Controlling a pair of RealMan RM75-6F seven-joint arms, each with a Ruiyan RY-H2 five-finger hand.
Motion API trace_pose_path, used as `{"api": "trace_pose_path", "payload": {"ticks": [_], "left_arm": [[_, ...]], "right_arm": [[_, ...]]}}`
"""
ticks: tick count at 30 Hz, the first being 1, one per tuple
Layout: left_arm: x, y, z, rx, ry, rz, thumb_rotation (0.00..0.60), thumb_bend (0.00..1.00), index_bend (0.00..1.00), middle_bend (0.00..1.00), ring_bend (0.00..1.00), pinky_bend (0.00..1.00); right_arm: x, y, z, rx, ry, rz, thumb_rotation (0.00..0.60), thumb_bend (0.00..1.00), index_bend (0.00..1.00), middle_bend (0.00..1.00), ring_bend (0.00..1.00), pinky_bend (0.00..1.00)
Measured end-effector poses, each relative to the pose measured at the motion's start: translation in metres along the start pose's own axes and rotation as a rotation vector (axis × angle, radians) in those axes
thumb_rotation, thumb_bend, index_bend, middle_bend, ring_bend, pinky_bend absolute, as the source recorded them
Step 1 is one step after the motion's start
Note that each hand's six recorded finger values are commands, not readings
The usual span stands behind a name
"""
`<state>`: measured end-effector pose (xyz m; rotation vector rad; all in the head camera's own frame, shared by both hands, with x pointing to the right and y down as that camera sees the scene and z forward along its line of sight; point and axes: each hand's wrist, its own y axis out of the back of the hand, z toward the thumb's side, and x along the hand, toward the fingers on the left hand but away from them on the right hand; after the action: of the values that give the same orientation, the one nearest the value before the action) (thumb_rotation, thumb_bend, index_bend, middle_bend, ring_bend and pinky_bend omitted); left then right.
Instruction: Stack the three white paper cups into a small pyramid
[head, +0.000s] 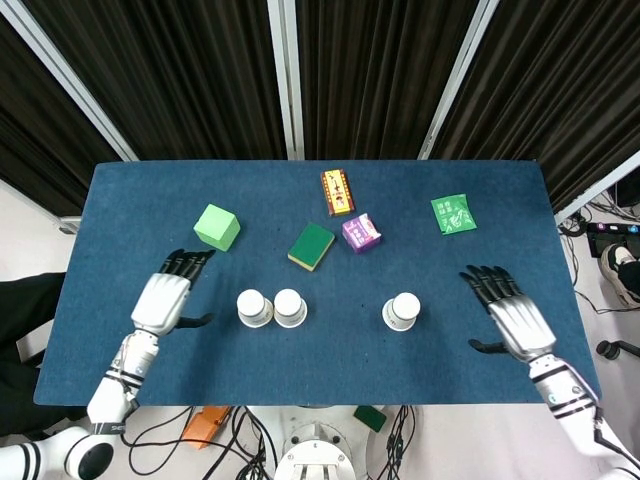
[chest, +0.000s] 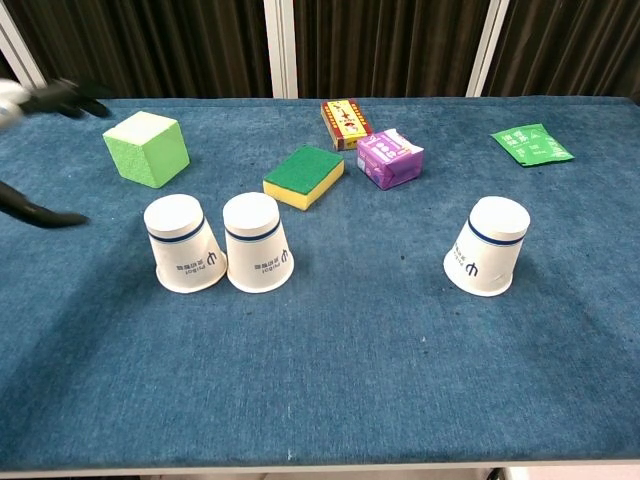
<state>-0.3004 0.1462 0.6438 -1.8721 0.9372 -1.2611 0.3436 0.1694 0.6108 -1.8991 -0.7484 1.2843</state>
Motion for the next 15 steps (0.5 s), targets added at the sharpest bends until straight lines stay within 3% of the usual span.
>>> {"api": "trace_pose_path", "payload": {"ticks": [5, 15], "left_arm": [[-0.013, 0.015, -0.026, -0.015, 0.066, 0.047, 0.6, 0.15, 0.0, 0.1, 0.1, 0.08], [-0.026, 0.021, -0.055, -0.034, 0.138, 0.062, 0.6, 0.15, 0.0, 0.1, 0.08, 0.08]], "right_arm": [[-0.039, -0.016, 0.043, 0.035, 0.104, 0.065, 0.6, 0.3, 0.19, 0.18, 0.01, 0.11], [-0.078, -0.039, 0.063, 0.07, 0.113, 0.133, 0.6, 0.4, 0.3, 0.23, 0.07, 0.14]]}}
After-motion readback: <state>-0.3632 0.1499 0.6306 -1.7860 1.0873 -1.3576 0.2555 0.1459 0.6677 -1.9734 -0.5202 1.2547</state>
